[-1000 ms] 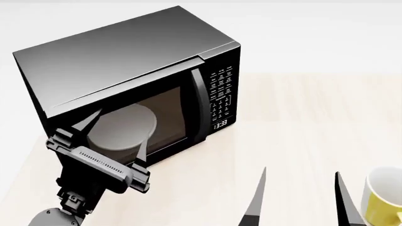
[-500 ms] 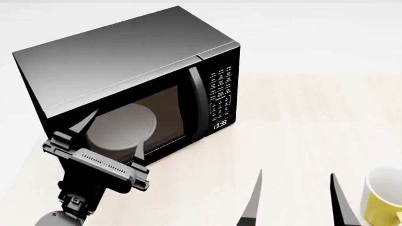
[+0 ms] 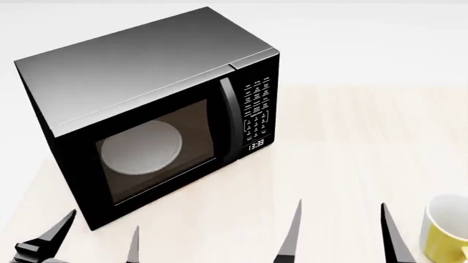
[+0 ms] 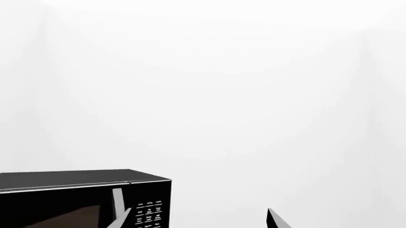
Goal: Close the microwave.
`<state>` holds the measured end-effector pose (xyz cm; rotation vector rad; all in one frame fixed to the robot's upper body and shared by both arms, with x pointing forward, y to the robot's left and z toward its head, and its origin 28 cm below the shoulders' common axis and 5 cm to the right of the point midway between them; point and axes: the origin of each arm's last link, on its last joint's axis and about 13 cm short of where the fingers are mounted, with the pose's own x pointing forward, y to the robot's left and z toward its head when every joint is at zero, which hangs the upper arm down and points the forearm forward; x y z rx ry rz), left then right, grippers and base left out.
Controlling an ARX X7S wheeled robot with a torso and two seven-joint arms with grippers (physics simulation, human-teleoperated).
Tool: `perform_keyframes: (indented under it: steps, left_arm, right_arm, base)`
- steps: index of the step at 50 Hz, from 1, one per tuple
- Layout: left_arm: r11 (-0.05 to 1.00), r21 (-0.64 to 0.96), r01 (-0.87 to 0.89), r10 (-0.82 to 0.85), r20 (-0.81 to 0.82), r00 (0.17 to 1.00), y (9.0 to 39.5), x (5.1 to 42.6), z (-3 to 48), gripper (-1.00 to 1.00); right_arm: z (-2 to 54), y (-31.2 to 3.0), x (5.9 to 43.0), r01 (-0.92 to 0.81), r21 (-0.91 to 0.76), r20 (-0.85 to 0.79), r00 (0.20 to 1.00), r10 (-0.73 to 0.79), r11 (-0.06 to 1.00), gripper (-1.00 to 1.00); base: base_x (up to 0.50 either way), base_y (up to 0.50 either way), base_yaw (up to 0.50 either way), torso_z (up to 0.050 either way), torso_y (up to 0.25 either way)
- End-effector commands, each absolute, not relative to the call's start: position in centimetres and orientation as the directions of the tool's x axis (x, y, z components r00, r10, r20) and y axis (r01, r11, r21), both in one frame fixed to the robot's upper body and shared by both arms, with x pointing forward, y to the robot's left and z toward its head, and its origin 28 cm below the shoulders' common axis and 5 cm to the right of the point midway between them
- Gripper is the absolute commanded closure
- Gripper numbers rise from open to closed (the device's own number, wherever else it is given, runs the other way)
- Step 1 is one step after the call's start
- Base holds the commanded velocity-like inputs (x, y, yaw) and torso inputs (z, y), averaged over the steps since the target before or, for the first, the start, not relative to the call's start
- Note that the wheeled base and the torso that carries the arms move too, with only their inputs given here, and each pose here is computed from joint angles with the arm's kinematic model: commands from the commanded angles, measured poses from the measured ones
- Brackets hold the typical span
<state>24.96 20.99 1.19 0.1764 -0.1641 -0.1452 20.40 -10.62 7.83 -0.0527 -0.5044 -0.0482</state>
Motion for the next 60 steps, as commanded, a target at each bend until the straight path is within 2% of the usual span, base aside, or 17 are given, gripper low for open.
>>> perform_keyframes:
  steps: [1,12,18,26,28,33,44,47,60]
  left_arm:
    - [0.978,0.17,0.123,-0.15,0.159,0.976,21.7,21.0,2.8,-1.0]
    - [0.984,0.171,-0.041,-0.007,0.271,0.963,24.9,20.6,4.8,-1.0]
    - [0.974,0.176,-0.14,0.069,0.355,0.932,27.0,20.1,6.1,-1.0]
    - [0.941,0.115,-0.319,0.215,0.524,0.824,28.7,20.0,10.0,-1.0]
    - [0.921,0.118,-0.37,0.238,0.581,0.778,29.4,19.8,11.7,-1.0]
    - [0.902,0.062,-0.428,0.301,0.619,0.726,30.2,19.4,13.2,-1.0]
    - [0.878,0.056,-0.475,0.329,0.65,0.685,30.4,19.4,13.4,-1.0]
    - [0.862,0.04,-0.505,0.356,0.662,0.66,30.7,19.4,13.6,-1.0]
    - [0.856,0.049,-0.514,0.363,0.652,0.666,30.7,19.6,13.2,-1.0]
  right_arm:
    - [7.7,-10.6,20.5,0.06,-0.049,0.484,0.875,-0.029,0.997,-1.0]
    - [6.9,-10.5,20.7,0.063,-0.071,0.449,0.893,-0.025,0.995,-1.0]
    - [7.3,-12.2,21.8,0.15,-0.037,0.417,0.901,-0.121,0.988,-1.0]
    - [10.2,-14.6,22.9,0.299,0.012,0.523,0.812,-0.261,0.954,-1.0]
    - [11.8,-15.7,22.9,0.348,0.027,0.595,0.747,-0.295,0.937,-1.0]
    - [14.2,-17.0,22.5,0.41,0.055,0.674,0.658,-0.336,0.911,-1.0]
    - [14.5,-17.2,22.3,0.433,0.09,0.694,0.619,-0.368,0.897,-1.0]
    - [14.7,-17.4,22.2,0.474,0.134,0.703,0.573,-0.42,0.87,-1.0]
    - [14.0,-17.1,22.3,0.463,0.134,0.678,0.601,-0.422,0.876,-1.0]
  base:
    - [0.0,0.0,0.0,0.0,0.0]
    - [0.0,0.0,0.0,0.0,0.0]
    - [0.0,0.0,0.0,0.0,0.0]
    - [0.0,0.0,0.0,0.0,0.0]
    - [0.0,0.0,0.0,0.0,0.0]
    - [0.0,0.0,0.0,0.0,0.0]
    - [0.0,0.0,0.0,0.0,0.0]
    - [0.0,0.0,0.0,0.0,0.0]
    - [0.0,0.0,0.0,0.0,0.0]
